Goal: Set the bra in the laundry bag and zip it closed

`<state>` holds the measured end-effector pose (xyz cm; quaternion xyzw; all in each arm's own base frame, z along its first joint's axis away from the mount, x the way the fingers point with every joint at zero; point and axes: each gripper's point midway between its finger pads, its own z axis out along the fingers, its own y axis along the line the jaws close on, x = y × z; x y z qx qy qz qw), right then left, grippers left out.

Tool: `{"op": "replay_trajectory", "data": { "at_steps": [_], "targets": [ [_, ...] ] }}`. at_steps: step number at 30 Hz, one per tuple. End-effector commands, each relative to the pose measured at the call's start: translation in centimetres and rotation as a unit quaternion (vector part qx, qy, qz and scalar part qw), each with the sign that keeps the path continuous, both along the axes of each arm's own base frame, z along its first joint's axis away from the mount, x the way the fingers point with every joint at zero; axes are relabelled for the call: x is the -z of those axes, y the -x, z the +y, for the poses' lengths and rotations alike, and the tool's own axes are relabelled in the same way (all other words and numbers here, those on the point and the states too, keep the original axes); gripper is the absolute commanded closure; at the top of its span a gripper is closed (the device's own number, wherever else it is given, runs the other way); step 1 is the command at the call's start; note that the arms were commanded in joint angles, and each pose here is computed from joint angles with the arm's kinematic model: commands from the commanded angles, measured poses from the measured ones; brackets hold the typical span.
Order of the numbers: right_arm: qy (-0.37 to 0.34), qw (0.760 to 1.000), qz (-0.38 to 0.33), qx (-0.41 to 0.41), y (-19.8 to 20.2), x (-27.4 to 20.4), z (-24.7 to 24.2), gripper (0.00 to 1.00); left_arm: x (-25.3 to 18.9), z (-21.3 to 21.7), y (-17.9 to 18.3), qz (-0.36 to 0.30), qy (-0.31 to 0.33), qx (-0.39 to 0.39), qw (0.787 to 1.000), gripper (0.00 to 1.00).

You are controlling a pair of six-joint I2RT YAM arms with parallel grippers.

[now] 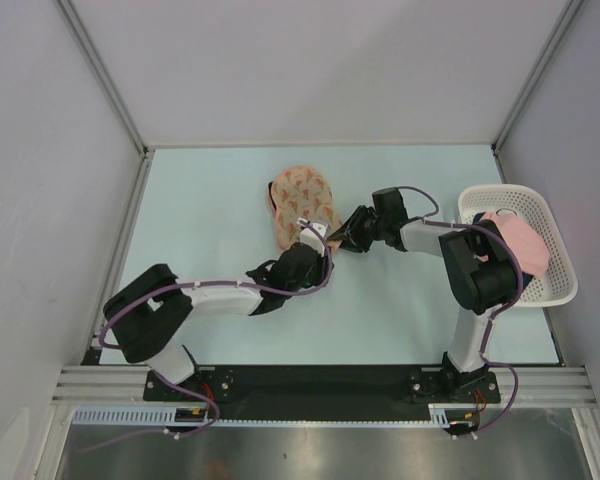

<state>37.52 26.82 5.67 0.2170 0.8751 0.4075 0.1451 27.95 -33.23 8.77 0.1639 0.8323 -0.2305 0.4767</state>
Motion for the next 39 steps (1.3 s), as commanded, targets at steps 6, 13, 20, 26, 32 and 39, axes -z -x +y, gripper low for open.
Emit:
{"op": "replay_trajectory", "data": {
  "at_steps": [6,13,20,26,32,39],
  "targets": [
    [-0.049,0.998,-0.003,0.025,-0.2,-4.2,1.6,0.74,-0.3,0.9,-2.0,-0.011,-0.057,-0.091,0.994,0.7],
    [-0.058,0.998,0.012,0.036,0.1,-4.1,1.9,0.75,0.1,1.4,-2.9,-0.006,-0.086,-0.131,0.988,0.71],
    [-0.061,0.997,0.014,0.038,0.0,-4.2,2.0,0.75,-0.3,2.1,-3.3,-0.008,-0.11,-0.152,0.982,0.63],
    [-0.063,0.997,0.014,0.039,0.0,-4.1,2.0,0.75,-0.4,2.7,-2.6,0.008,-0.117,-0.155,0.981,0.55],
    [-0.067,0.997,0.018,0.037,0.3,-4.0,2.2,0.75,-0.2,2.2,-3.0,0.01,-0.131,-0.148,0.98,0.57],
    [-0.068,0.997,0.016,0.037,0.3,-4.4,2.2,0.75,-0.9,2.5,-4.5,-0.004,-0.142,-0.165,0.976,0.65]
  ]
}}
